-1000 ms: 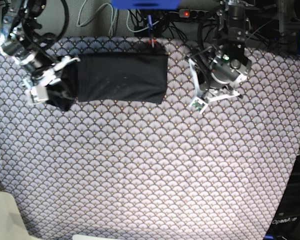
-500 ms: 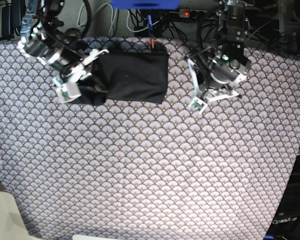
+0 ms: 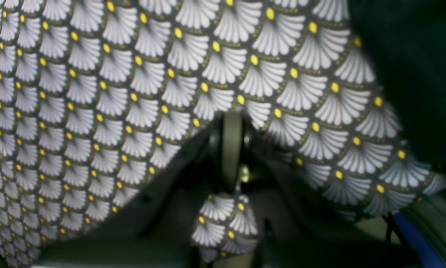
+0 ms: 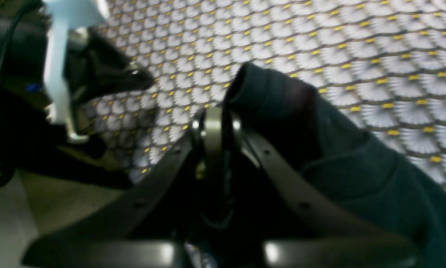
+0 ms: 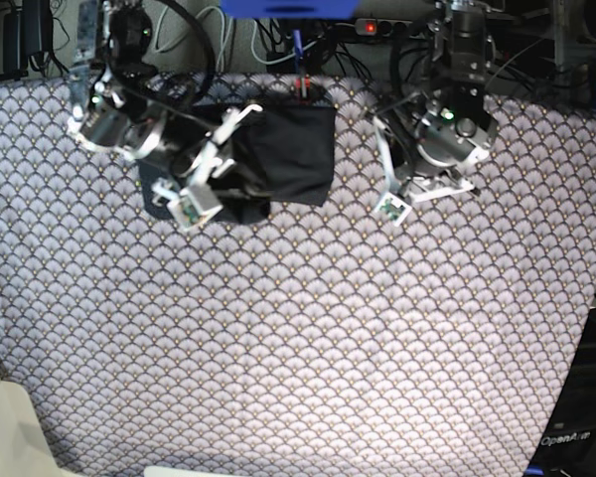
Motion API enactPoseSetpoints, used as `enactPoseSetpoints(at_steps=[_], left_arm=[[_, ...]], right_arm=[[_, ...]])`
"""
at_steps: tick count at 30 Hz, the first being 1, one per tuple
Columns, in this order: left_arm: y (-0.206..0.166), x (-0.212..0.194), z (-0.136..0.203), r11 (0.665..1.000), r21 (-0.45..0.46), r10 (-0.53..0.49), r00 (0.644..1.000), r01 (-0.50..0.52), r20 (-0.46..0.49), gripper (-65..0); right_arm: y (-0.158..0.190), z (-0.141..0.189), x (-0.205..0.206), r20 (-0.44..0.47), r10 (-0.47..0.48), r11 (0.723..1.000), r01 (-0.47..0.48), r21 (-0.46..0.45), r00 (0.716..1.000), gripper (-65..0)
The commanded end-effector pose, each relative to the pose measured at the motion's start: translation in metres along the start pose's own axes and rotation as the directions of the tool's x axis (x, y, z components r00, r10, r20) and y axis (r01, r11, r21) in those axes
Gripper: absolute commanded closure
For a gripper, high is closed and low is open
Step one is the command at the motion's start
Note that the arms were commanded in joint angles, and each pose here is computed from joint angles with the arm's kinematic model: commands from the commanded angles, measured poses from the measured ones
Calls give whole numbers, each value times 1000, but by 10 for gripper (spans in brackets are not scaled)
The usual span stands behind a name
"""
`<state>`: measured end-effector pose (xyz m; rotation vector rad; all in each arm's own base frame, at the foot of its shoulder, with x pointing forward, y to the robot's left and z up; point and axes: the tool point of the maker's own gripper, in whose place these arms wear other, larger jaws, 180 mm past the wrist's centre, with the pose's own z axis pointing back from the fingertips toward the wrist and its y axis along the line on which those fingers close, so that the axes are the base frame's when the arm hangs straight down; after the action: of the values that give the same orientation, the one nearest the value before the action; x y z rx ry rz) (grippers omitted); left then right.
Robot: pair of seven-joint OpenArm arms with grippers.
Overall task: Fold the T-shirt properly
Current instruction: 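Release the left gripper and grasp the bundle's end with the right gripper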
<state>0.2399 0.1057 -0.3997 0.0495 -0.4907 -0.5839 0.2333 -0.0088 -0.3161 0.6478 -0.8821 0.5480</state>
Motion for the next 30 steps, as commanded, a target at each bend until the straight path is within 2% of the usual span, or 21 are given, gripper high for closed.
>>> enactPoseSetpoints(at_steps=[1, 11, 22, 30], left_arm=[[4, 9, 3, 1000, 12, 3, 999, -4, 32, 0], [7, 7, 4, 1000, 19, -2, 1000, 1, 27, 0], [52, -16, 11, 987, 113, 114, 993, -114, 3, 0], [60, -24, 12, 982, 130, 140, 990, -138, -6, 0]], right_arm=[[9, -3, 22, 83, 2, 999, -4, 34, 997, 0], [24, -15, 16, 64, -10, 996, 4, 91, 998, 0], [44, -42, 7, 15, -11, 981, 8, 192, 1000, 0], [45, -64, 2, -19, -30, 973, 34, 230, 999, 0]])
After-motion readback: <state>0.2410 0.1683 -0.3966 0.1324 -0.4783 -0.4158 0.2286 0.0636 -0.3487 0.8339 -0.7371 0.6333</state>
